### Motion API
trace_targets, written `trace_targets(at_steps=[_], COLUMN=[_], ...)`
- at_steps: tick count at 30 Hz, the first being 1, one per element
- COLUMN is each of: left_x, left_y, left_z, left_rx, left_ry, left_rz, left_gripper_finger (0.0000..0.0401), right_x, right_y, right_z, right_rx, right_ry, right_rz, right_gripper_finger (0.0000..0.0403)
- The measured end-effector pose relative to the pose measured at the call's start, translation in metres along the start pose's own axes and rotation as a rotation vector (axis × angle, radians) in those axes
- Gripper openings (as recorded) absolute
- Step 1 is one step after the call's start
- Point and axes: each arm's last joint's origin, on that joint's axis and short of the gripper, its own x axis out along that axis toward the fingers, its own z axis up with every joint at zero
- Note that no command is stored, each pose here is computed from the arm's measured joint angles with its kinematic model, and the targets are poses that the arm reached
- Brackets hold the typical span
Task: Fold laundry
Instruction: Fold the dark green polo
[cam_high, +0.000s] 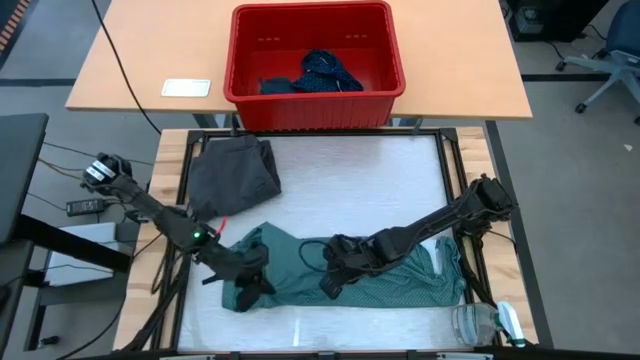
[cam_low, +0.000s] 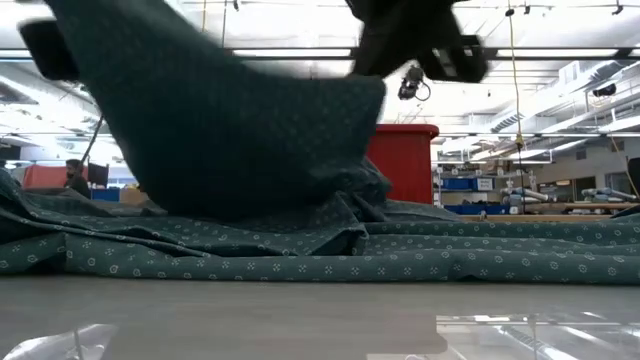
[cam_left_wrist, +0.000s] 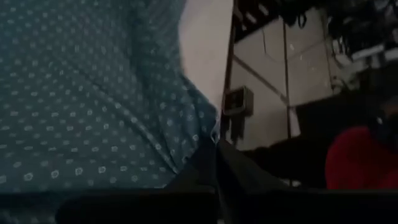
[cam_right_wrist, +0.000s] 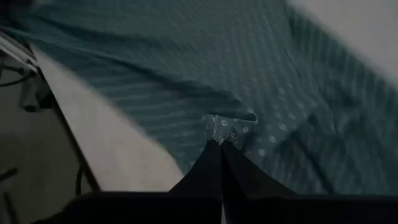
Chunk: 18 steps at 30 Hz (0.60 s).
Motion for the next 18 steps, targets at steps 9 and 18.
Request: trace_targets(at_steps=[9,18], left_x=[-0.005,-0.002], left_y=[-0.005,0.006], left_z=[-0.007,0.014], left_rx=[-0.125,-0.28], left_ry=[0.136,0.246], left_rz=[0.022,-0.06], left_gripper_finger=[0.0001,0.0], right_x=[0.014,0.012], right_y=[0.001,0.004], right_z=[-0.007,-0.008], right_rx=[0.063,0.126], right_ry=[0.074,0.139], right_rz=[0.027,0.071], right_gripper_finger=[0.0,0.0])
